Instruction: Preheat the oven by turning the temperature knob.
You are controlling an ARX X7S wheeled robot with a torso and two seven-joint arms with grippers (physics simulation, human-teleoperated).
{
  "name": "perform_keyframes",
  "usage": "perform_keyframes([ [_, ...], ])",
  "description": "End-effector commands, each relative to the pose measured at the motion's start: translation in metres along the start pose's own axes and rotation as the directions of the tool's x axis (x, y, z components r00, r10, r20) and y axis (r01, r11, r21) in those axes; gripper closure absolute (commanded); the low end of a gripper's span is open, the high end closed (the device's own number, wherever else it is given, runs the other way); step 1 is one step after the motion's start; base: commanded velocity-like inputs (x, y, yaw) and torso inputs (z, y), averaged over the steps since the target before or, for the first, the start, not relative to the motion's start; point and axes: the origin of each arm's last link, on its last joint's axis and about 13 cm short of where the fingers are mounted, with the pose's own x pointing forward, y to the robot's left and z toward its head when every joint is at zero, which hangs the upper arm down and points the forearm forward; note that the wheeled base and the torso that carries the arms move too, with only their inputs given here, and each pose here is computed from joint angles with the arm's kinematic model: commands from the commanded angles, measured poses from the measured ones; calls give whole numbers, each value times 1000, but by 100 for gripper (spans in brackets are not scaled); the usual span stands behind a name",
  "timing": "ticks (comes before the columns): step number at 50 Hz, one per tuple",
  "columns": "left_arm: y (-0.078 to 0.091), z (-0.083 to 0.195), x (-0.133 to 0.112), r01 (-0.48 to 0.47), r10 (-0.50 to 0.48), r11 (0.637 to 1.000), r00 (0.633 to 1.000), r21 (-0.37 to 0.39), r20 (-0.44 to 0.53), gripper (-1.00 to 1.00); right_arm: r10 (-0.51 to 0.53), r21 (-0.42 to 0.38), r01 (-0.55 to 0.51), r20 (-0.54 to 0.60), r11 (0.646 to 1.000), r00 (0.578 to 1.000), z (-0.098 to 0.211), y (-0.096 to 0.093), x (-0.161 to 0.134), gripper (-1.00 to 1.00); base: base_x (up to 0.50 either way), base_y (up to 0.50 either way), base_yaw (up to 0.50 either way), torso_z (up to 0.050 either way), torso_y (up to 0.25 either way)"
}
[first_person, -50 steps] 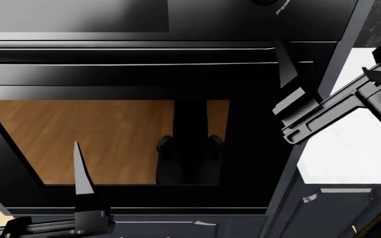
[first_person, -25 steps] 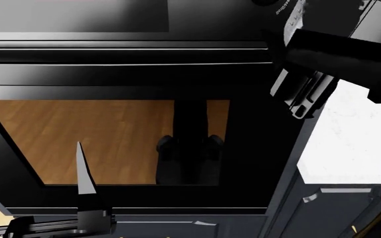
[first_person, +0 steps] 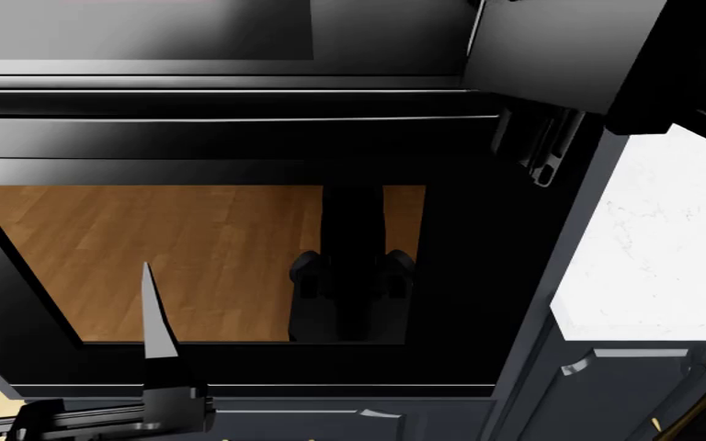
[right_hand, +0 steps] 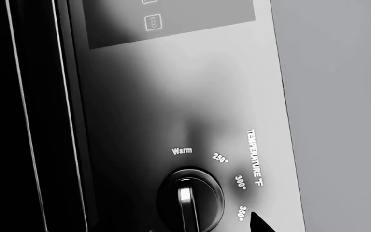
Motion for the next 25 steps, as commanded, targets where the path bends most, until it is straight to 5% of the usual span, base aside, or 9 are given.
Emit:
perform_keyframes([
  [1,0,0,0,1,-1,1000,1000,0,-4,-100,14,-29,-15,-24,999,1000,-5,-2,15,-100,0,0,0,0,0],
  [25,0,-5,2,-3,3,1000,999,0,-32,-100,-27,-19,26,-40,999,999,-5,-12,22,-100,0,0,0,0,0],
])
